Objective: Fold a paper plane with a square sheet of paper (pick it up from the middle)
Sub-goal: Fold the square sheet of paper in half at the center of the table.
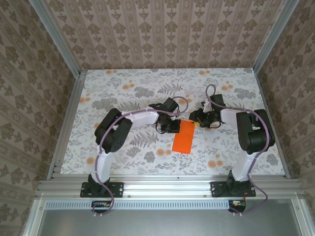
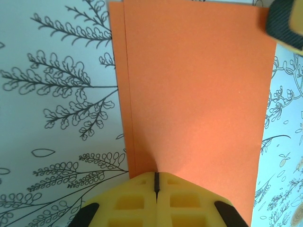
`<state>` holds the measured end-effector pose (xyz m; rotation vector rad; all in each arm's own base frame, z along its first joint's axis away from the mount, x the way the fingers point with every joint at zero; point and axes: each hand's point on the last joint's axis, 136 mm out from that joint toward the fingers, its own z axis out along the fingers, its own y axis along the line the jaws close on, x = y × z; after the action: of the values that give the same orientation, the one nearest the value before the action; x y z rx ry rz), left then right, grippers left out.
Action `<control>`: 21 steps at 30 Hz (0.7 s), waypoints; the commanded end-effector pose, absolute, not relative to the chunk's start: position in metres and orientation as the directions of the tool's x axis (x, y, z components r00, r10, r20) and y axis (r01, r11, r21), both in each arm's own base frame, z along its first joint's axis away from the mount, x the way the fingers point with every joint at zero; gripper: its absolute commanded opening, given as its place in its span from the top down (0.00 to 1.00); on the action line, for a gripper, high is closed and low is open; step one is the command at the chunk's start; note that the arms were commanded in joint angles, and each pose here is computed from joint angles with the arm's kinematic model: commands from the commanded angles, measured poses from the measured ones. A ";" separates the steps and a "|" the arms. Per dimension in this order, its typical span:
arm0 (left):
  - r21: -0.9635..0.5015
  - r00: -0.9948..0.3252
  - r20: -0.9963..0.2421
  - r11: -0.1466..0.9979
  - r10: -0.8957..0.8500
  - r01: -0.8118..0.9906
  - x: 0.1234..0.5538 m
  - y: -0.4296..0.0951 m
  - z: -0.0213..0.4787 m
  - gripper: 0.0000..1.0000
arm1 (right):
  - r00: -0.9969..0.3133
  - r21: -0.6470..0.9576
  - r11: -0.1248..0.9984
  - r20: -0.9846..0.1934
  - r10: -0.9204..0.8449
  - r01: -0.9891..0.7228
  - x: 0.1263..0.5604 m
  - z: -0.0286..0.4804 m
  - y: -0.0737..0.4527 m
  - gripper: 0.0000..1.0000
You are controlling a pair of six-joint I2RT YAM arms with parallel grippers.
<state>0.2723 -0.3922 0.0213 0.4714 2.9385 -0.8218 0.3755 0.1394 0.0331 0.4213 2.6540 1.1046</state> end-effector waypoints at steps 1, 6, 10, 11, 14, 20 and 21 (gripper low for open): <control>-0.401 -0.952 -0.017 0.870 0.305 0.286 0.251 -0.368 -0.015 1.00 | -0.931 0.735 0.665 -0.138 0.338 0.132 0.381 0.053 0.140 0.61; -0.402 -0.951 -0.018 0.868 0.310 0.291 0.250 -0.370 -0.015 1.00 | -0.933 0.713 0.674 -0.082 0.350 0.190 0.375 0.024 0.137 0.61; -0.401 -0.951 -0.018 0.869 0.310 0.291 0.250 -0.370 -0.015 1.00 | -0.934 0.677 0.701 -0.055 0.354 0.226 0.369 0.010 0.132 0.61; -0.400 -0.951 -0.016 0.870 0.308 0.288 0.250 -0.369 -0.015 1.00 | -0.934 0.671 0.705 -0.054 0.353 0.228 0.368 0.010 0.131 0.61; -0.400 -0.951 -0.019 0.869 0.309 0.290 0.250 -0.369 -0.014 1.00 | -0.936 0.671 0.710 -0.067 0.345 0.214 0.369 0.021 0.131 0.61; -0.401 -0.951 -0.021 0.869 0.308 0.291 0.250 -0.370 -0.013 1.00 | -0.930 0.721 0.679 -0.141 0.339 0.139 0.362 0.072 0.136 0.60; -0.401 -0.951 -0.021 0.869 0.309 0.291 0.250 -0.370 -0.014 1.00 | -0.929 0.732 0.667 -0.139 0.343 0.137 0.357 0.076 0.138 0.60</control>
<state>0.2718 -0.3923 0.0213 0.4728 2.9395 -0.8206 0.3689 0.1346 0.0515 0.4080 2.6531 1.0817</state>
